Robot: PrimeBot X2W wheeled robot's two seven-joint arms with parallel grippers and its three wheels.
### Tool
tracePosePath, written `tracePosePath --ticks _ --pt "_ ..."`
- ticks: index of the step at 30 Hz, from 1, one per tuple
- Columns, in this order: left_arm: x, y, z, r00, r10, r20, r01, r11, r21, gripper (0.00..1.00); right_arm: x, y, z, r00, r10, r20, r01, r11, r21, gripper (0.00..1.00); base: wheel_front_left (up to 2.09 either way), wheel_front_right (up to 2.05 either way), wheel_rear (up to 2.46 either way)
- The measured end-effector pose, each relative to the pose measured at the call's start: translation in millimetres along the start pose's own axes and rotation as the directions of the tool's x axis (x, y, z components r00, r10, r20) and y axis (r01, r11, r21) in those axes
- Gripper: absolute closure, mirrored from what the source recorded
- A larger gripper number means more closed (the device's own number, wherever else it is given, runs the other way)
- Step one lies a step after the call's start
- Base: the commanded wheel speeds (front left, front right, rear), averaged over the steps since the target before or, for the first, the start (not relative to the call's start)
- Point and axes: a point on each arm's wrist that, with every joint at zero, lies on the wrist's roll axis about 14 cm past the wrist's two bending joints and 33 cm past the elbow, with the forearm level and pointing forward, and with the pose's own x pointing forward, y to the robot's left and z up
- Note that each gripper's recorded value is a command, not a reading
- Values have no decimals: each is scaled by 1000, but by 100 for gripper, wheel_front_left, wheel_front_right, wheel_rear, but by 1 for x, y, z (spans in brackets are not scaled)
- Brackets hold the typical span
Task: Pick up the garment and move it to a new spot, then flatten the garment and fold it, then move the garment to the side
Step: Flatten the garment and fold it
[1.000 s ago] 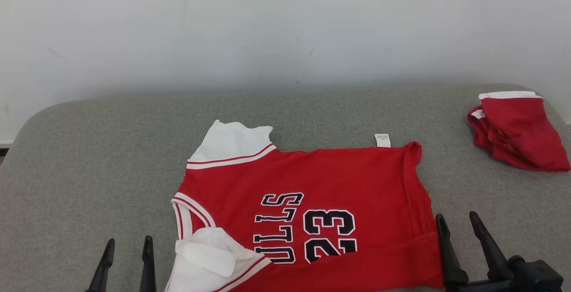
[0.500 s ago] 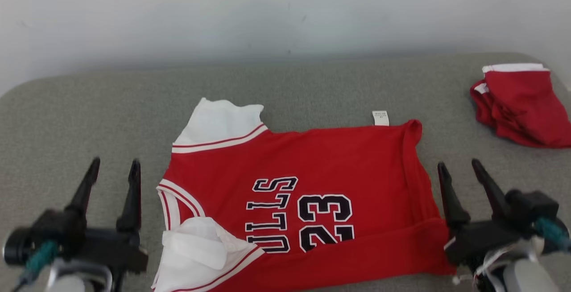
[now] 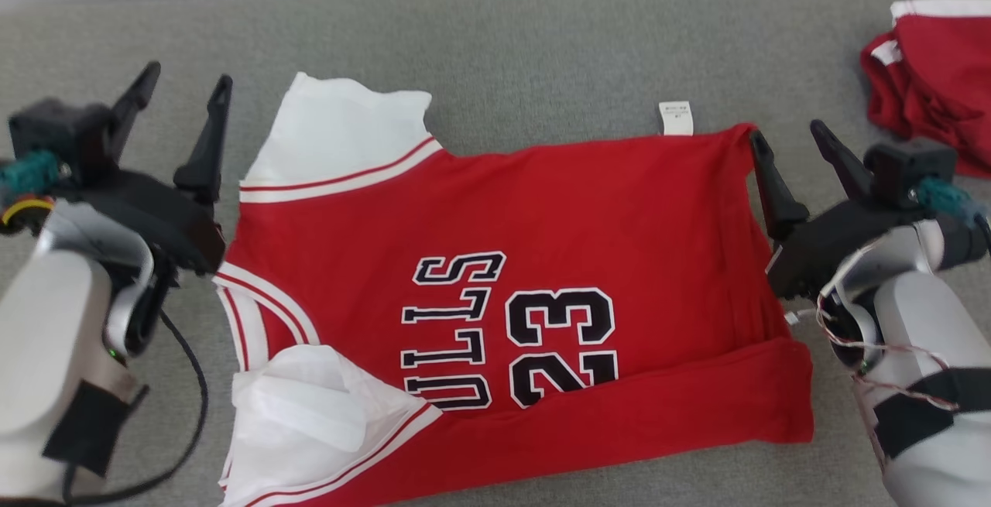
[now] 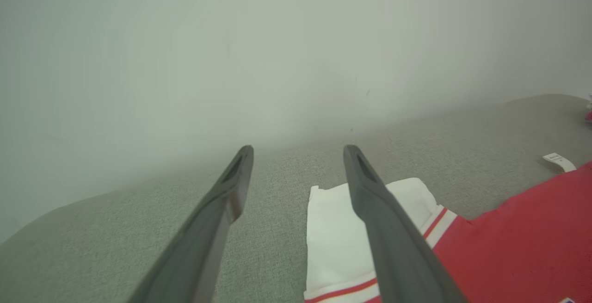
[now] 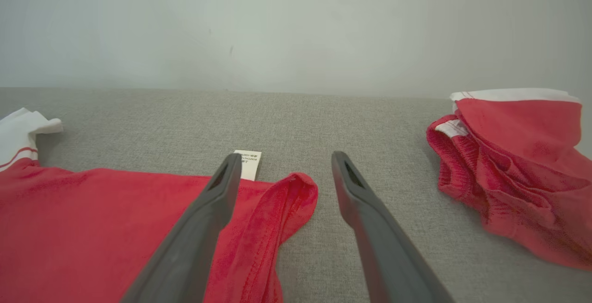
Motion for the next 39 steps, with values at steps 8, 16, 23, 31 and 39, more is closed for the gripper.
tracePosePath --ticks 8,16,23,31,39 --pt "47 6 -48 980 -45 -192 47 999 3 0 37 0 -39 984 9 -176 -3 999 35 0 0 0 0" --pt "70 -4 -93 931 -86 -353 87 996 -14 0 46 3 -59 962 22 -271 -1 997 77 0 0 0 0" --pt "83 -7 -108 911 -96 -402 96 995 -19 0 56 8 -57 962 35 -272 -8 995 98 0 0 0 0" --pt "91 -6 -126 883 -91 -460 91 996 -22 0 64 12 -57 961 42 -273 -13 994 106 0 0 0 0" --pt "100 -9 -141 865 -98 -492 65 994 -83 0 71 12 -60 965 42 -258 -14 994 109 0 0 0 0"
